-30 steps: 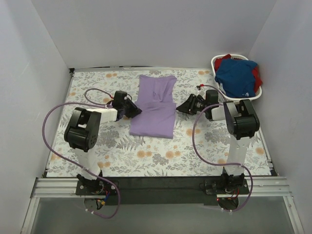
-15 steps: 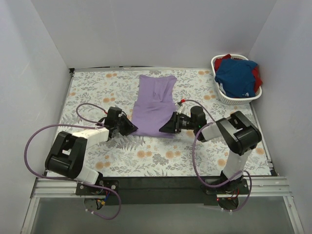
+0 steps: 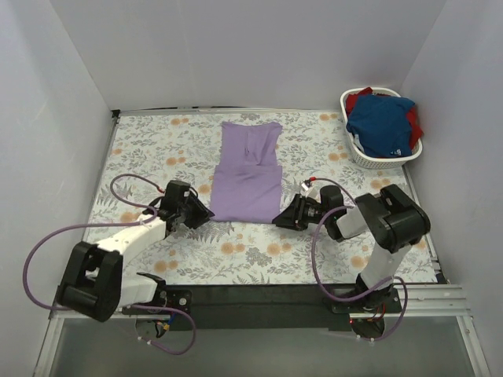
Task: Fold and stack the t-shirts
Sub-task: Fold the tshirt
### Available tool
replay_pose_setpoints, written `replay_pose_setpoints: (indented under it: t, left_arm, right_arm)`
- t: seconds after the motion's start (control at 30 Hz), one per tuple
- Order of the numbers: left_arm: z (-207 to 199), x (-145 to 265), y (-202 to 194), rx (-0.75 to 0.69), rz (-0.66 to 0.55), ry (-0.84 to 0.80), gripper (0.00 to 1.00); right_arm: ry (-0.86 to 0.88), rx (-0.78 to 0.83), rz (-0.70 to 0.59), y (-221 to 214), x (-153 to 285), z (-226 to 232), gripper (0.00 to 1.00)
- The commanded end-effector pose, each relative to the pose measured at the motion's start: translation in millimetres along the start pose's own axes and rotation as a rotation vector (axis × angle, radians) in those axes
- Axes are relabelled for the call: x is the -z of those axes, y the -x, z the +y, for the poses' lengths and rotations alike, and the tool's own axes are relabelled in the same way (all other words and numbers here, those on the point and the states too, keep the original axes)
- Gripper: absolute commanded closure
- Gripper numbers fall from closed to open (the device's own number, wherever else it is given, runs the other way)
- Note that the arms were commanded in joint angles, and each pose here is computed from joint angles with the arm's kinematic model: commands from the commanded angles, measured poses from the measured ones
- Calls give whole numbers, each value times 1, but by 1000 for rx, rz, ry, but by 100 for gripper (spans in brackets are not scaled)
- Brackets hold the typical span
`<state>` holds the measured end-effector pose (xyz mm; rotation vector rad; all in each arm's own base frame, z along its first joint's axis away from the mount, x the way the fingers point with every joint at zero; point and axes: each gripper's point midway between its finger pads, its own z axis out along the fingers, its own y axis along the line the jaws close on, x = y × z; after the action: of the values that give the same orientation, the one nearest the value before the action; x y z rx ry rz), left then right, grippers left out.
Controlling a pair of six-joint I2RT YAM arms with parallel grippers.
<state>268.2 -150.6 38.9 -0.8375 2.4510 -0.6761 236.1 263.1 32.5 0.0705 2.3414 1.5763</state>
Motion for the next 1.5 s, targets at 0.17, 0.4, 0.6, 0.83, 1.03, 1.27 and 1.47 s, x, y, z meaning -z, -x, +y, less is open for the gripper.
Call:
replay_pose_setpoints:
  t: [0.17,0.4,0.6,0.83,1.03,1.27,1.47]
  left_arm:
    - [2,46,41,-184,-191,116,54]
    - [1,39,47,-241,-159,181,27]
    - [-6,35,45,-283,-132,177,25]
    - [-7,28,38,-306,-106,189,25]
    - [-9,23,32,-326,-91,203,27]
    - [-10,16,27,-341,-72,218,27]
    - [-9,14,24,-360,-62,242,28]
  right_arm:
    - [-424,344,-12,37,12,-4,50]
    - [-839,487,46,47,14,-22,48]
    - [-930,533,79,39,9,-24,48]
    - [-900,512,123,22,6,-22,48]
    - [-854,526,110,19,5,-1,48]
    - [-857,523,120,18,-1,-1,48]
    - [-905,518,167,10,-4,-23,51]
